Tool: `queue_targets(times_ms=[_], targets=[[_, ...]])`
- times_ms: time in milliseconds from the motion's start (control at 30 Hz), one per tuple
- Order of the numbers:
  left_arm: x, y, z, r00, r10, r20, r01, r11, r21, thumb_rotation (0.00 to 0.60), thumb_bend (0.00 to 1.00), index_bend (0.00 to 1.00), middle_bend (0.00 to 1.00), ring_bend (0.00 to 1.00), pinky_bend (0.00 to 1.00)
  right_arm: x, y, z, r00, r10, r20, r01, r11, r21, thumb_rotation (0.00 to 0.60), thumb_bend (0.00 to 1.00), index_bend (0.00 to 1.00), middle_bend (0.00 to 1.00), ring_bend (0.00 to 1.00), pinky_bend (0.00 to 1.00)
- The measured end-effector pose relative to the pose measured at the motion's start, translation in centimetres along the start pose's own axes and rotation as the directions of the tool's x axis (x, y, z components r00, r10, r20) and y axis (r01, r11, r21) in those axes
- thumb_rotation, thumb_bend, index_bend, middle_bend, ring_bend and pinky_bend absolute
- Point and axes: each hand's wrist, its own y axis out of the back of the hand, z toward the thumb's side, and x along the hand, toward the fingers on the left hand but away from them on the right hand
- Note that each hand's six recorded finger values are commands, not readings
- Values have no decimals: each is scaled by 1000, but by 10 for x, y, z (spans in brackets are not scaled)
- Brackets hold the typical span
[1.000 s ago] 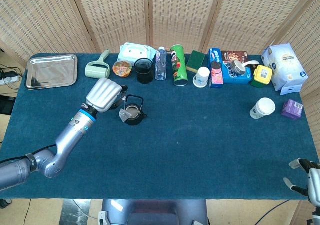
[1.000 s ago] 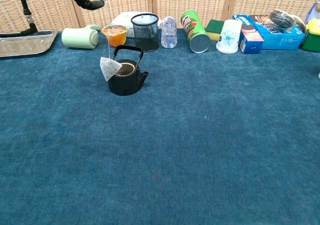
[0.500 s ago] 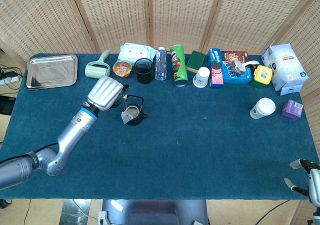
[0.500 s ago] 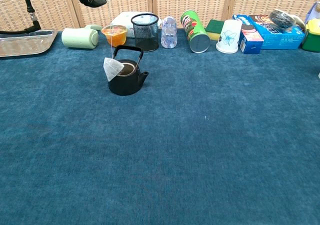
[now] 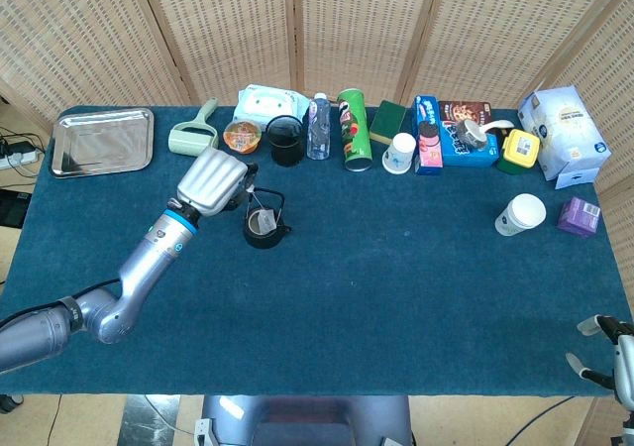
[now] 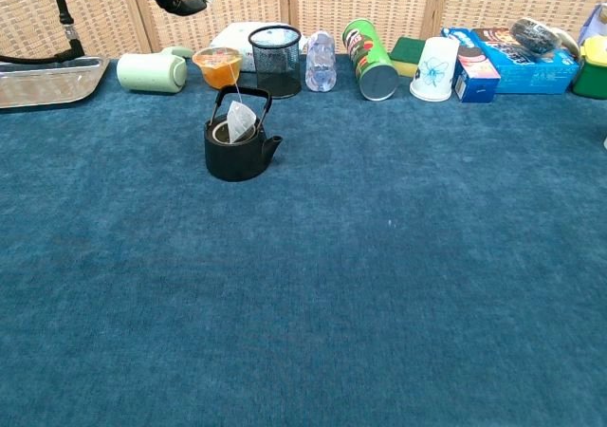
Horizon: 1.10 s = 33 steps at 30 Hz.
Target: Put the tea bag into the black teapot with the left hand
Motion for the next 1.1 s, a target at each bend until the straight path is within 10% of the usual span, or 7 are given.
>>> queue_targets(times_ms=[1100], targets=[[-10,-6,-25,999,-11,-51,12,1000,15,600,488,583,1000,994,914,0,-1,2,1000,2,-2,-2,1000,1,600,210,443,467,458,371]])
